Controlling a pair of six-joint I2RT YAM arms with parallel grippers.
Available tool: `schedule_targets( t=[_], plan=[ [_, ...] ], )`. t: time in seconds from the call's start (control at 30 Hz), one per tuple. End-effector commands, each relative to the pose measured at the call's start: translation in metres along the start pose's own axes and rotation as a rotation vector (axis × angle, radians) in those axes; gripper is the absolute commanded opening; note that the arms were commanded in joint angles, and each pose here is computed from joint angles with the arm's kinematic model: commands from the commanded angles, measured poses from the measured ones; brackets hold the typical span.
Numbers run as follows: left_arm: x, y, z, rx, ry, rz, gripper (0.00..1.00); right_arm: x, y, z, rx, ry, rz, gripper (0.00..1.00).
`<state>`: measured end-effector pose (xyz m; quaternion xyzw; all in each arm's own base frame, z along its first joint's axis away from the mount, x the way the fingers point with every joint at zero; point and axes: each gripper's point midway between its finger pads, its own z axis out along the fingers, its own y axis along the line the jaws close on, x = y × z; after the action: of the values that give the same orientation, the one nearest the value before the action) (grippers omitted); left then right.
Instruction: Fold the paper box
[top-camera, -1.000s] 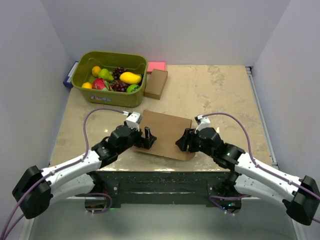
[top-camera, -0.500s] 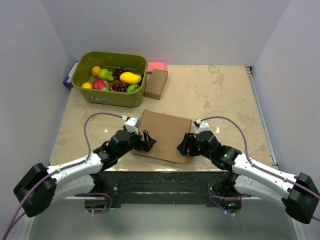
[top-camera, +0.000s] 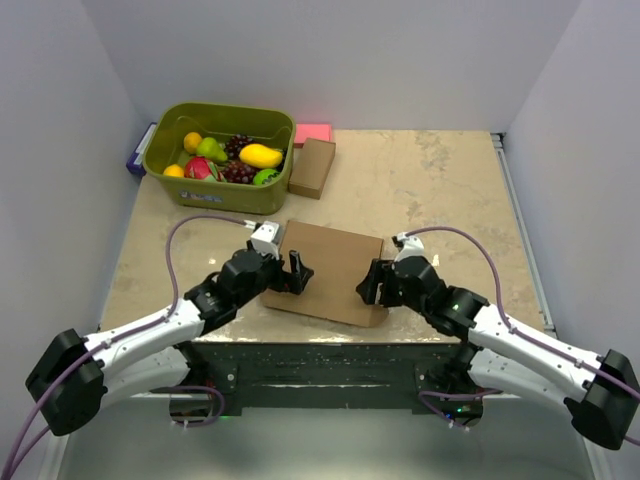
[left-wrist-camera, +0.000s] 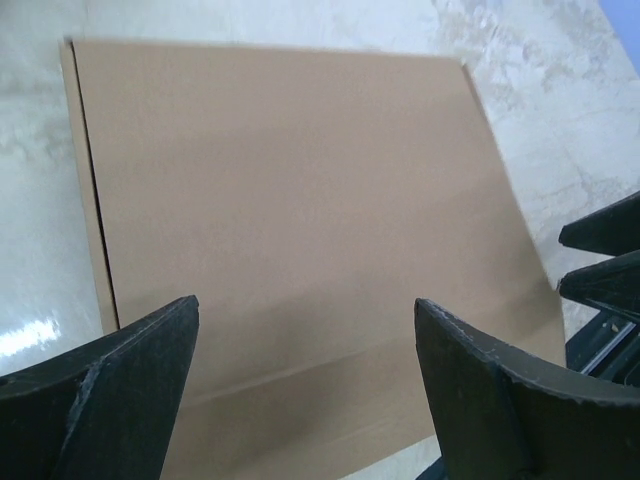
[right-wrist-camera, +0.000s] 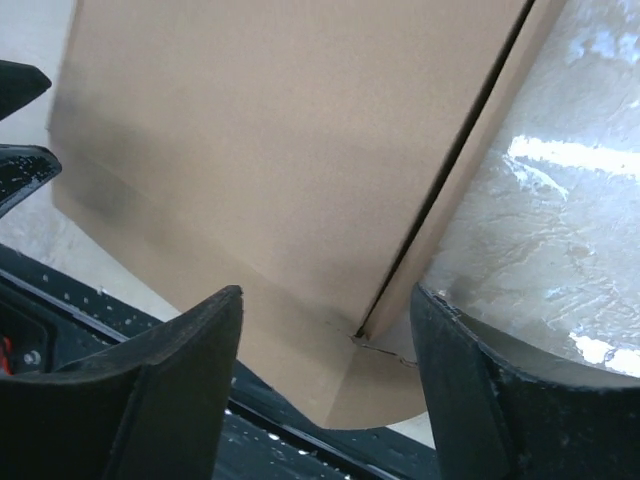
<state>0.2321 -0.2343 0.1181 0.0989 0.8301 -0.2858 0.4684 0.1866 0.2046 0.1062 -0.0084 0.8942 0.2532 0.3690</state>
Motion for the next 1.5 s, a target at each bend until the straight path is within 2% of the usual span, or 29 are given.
schedule_targets(
  t=[0.0, 0.03, 0.13, 0.43, 0.6, 0.73, 0.8, 0.9, 1.0, 1.13, 1.2, 1.33, 1.43, 1.47],
  plan=[
    [-0.051, -0.006, -0.006, -0.027, -0.106, 0.078, 0.91, -0.042, 0.002, -0.010, 0.031, -0.106, 0.006, 0.65],
    [-0.051, -0.003, -0.004, -0.023, -0.101, 0.077, 0.86, -0.038, 0.000, -0.007, 0.024, -0.085, 0.006, 0.64],
    [-0.044, 0.001, 0.000, -0.004, -0.083, 0.078, 0.81, -0.028, -0.011, 0.003, 0.020, -0.046, 0.025, 0.55],
    [-0.003, 0.011, 0.013, 0.006, -0.003, 0.045, 0.83, 0.007, -0.034, 0.020, 0.063, 0.035, 0.049, 0.41],
    [0.006, 0.013, 0.015, 0.003, 0.006, 0.022, 0.83, 0.020, -0.049, 0.022, 0.124, 0.060, 0.054, 0.41],
    [-0.001, 0.009, 0.015, 0.014, -0.006, 0.015, 0.84, 0.015, -0.042, 0.020, 0.084, 0.037, 0.066, 0.43],
    [-0.014, 0.004, 0.012, 0.019, -0.030, 0.018, 0.86, 0.010, -0.028, 0.016, 0.025, 0.035, 0.080, 0.48],
    [-0.039, -0.003, 0.006, 0.036, -0.078, 0.023, 0.90, -0.009, -0.010, 0.009, -0.050, -0.025, 0.106, 0.61],
    [-0.059, -0.001, 0.000, 0.063, -0.109, -0.002, 0.92, -0.018, -0.010, 0.008, -0.045, -0.045, 0.116, 0.71],
    [-0.066, 0.016, -0.005, 0.050, -0.105, -0.043, 0.92, -0.019, -0.021, 0.019, -0.046, -0.038, 0.141, 0.77],
    [-0.061, 0.019, -0.007, 0.047, -0.077, -0.049, 0.93, -0.009, -0.024, 0.026, -0.077, 0.000, 0.170, 0.77],
    [-0.054, 0.016, -0.010, 0.069, -0.036, -0.065, 0.96, -0.006, -0.015, 0.035, -0.160, -0.007, 0.200, 0.77],
    [-0.052, 0.014, -0.013, 0.083, 0.002, -0.067, 0.97, -0.001, -0.020, 0.037, -0.156, 0.003, 0.220, 0.71],
    [-0.057, 0.011, -0.014, 0.097, 0.003, -0.066, 0.98, 0.000, -0.022, 0.038, -0.153, 0.006, 0.226, 0.63]
  ],
)
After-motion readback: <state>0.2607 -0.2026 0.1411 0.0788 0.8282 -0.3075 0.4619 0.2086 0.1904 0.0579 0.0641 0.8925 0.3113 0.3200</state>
